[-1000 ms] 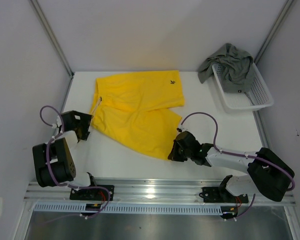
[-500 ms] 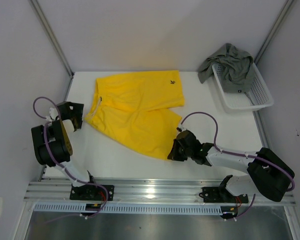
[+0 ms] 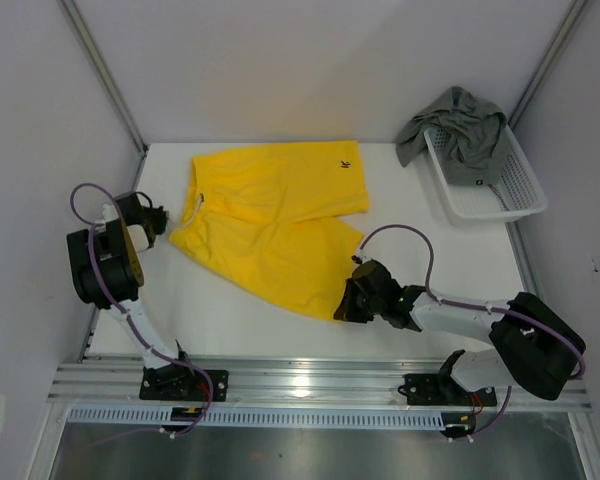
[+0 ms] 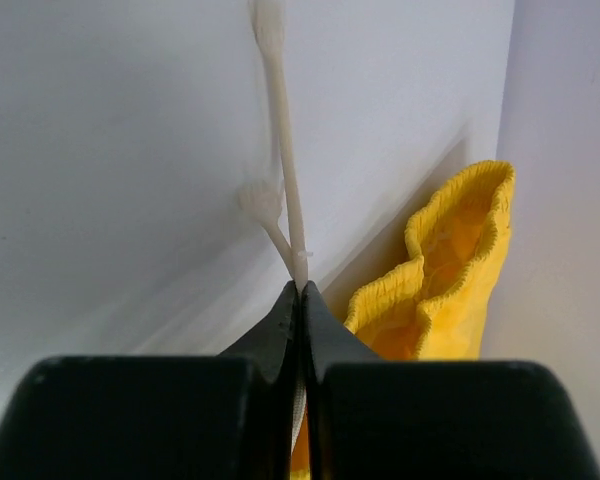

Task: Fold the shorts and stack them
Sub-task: Flatten the shorts out, then fold the shorts

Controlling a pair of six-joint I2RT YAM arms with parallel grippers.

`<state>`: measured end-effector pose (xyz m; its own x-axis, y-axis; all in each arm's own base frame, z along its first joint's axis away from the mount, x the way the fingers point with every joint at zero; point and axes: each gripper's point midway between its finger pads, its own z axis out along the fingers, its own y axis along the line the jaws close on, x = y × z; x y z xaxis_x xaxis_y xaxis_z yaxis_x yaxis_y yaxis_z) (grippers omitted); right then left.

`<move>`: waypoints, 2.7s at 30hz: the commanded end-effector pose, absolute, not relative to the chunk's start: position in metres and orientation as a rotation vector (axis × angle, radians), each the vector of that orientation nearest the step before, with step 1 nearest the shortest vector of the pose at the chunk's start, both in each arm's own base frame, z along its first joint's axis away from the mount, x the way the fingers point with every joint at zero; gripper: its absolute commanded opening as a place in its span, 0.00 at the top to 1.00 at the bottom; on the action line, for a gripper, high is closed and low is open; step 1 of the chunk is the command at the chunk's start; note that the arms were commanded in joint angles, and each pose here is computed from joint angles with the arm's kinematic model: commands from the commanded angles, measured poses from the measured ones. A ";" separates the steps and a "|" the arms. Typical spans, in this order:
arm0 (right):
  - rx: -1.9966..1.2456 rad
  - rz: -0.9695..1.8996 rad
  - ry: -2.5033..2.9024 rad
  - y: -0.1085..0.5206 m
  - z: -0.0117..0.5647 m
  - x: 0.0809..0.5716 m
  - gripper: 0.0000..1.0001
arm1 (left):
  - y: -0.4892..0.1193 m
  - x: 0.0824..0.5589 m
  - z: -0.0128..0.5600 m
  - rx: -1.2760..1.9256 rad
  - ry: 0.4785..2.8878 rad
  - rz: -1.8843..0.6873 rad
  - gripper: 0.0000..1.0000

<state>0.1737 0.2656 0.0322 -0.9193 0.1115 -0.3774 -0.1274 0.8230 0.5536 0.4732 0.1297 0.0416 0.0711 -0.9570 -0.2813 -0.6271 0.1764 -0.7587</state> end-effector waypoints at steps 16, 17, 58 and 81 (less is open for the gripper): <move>-0.024 0.892 2.593 0.283 0.029 0.183 1.00 | 0.077 0.580 0.147 -1.211 1.559 -0.844 0.99; -0.023 0.893 2.591 0.284 0.029 0.184 1.00 | 0.073 0.593 0.166 -1.180 1.553 -0.866 0.72; -0.117 0.846 2.508 0.279 0.077 0.160 1.00 | 0.071 0.389 0.039 -1.296 1.873 -0.443 0.21; -0.104 0.868 2.394 0.253 0.137 0.141 1.00 | 0.046 0.311 0.037 -1.423 2.073 -0.380 1.00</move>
